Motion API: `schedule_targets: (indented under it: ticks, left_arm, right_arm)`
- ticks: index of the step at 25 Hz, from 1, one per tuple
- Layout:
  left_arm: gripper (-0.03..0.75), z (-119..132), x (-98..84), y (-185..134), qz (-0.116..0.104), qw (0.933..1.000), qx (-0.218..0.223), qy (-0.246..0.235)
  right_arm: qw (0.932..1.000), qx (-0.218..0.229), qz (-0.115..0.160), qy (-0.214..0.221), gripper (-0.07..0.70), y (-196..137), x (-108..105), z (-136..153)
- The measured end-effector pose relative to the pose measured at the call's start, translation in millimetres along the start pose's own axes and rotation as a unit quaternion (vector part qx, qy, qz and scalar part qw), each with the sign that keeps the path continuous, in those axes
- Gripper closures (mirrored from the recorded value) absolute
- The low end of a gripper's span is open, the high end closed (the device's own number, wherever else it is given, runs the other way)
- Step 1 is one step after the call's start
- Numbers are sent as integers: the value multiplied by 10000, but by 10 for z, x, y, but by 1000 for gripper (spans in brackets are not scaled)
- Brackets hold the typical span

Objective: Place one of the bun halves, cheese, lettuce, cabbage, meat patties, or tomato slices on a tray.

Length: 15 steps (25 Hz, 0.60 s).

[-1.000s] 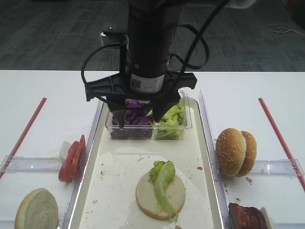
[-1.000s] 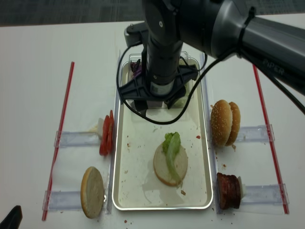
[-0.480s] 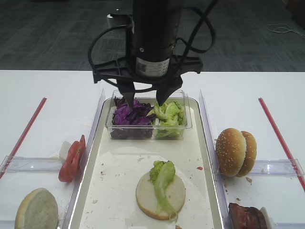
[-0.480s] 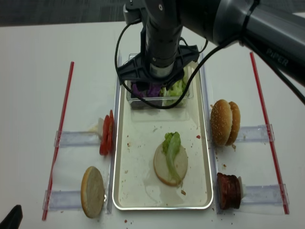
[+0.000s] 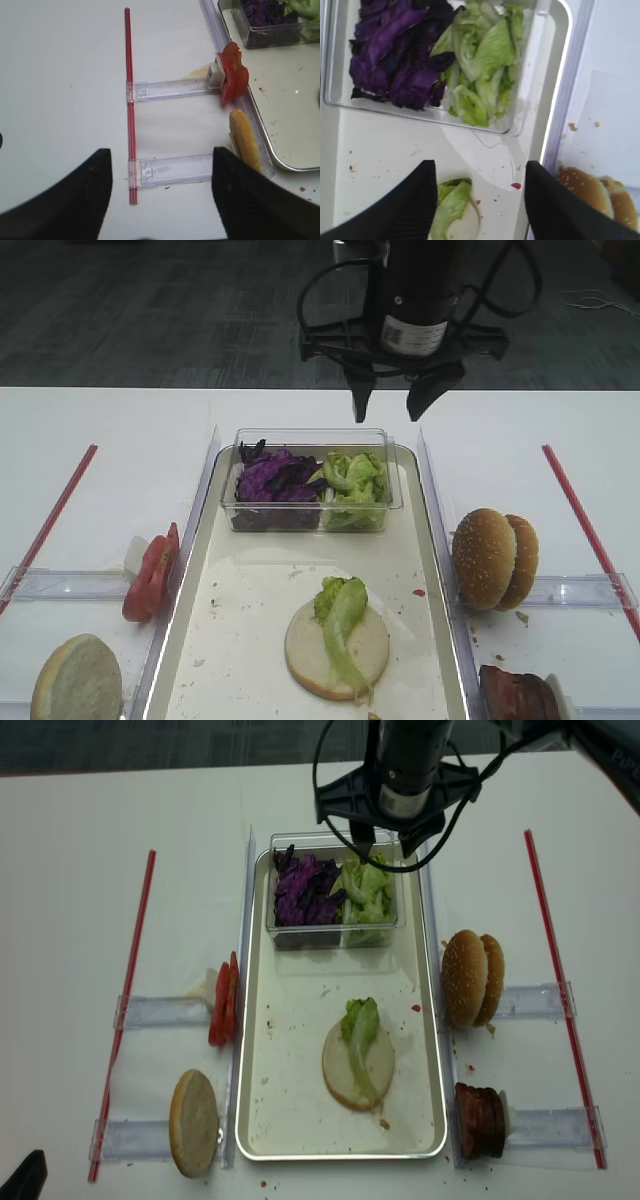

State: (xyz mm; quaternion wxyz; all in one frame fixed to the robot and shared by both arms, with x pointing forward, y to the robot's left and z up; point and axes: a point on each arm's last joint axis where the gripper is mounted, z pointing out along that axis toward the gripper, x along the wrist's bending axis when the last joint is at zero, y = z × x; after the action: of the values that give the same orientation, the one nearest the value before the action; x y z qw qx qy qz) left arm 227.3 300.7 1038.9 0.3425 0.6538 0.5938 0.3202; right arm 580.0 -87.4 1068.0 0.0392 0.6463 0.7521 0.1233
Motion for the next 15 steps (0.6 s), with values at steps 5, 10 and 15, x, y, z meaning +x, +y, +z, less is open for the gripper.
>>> schedule_targets:
  ticks: [5, 10, 15]
  left_arm:
    - [303, 0, 0, 0, 0, 10000, 0, 0]
    - [303, 0, 0, 0, 0, 10000, 0, 0]
    - [303, 0, 0, 0, 0, 10000, 0, 0]
  right_arm:
    - [9995, -49, 273, -122, 227, 143, -385, -5]
    - [9981, -85, 567, -216, 227, 244, -762, -20]
    - [9962, -118, 800, -319, 227, 302, -1098, -40]
